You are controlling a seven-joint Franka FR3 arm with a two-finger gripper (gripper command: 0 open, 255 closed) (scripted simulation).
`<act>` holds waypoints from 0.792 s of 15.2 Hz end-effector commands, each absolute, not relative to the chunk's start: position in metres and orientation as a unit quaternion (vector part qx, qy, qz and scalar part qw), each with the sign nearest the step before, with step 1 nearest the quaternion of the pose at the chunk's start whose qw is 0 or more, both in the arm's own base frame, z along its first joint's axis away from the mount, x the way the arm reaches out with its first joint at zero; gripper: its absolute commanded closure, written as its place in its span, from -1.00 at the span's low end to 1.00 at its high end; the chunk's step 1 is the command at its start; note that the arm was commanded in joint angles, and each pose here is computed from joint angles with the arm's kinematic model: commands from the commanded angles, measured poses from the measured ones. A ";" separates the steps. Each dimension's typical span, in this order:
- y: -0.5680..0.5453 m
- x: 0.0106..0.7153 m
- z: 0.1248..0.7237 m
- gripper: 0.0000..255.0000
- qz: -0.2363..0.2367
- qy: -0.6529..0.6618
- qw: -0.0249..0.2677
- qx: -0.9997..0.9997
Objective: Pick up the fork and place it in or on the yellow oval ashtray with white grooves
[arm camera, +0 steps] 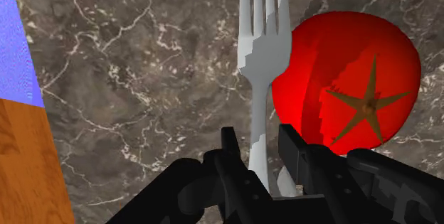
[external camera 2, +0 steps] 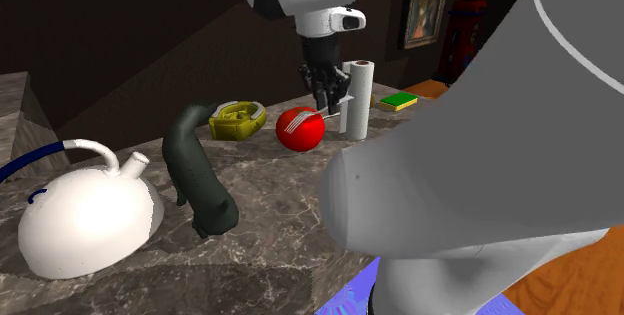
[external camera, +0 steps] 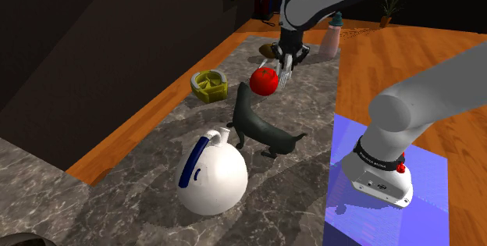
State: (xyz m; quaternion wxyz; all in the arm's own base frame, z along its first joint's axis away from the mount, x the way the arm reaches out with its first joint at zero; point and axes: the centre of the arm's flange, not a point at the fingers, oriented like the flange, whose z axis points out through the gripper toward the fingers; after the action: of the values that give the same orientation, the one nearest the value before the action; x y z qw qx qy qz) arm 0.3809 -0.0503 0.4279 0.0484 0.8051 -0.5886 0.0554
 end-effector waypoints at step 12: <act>0.023 0.536 0.423 1.00 0.055 -0.589 0.048 0.805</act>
State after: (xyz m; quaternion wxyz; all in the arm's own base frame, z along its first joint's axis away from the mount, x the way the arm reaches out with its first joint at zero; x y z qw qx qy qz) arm 0.5207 0.0183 0.4228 0.0484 0.8056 -0.5879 0.0549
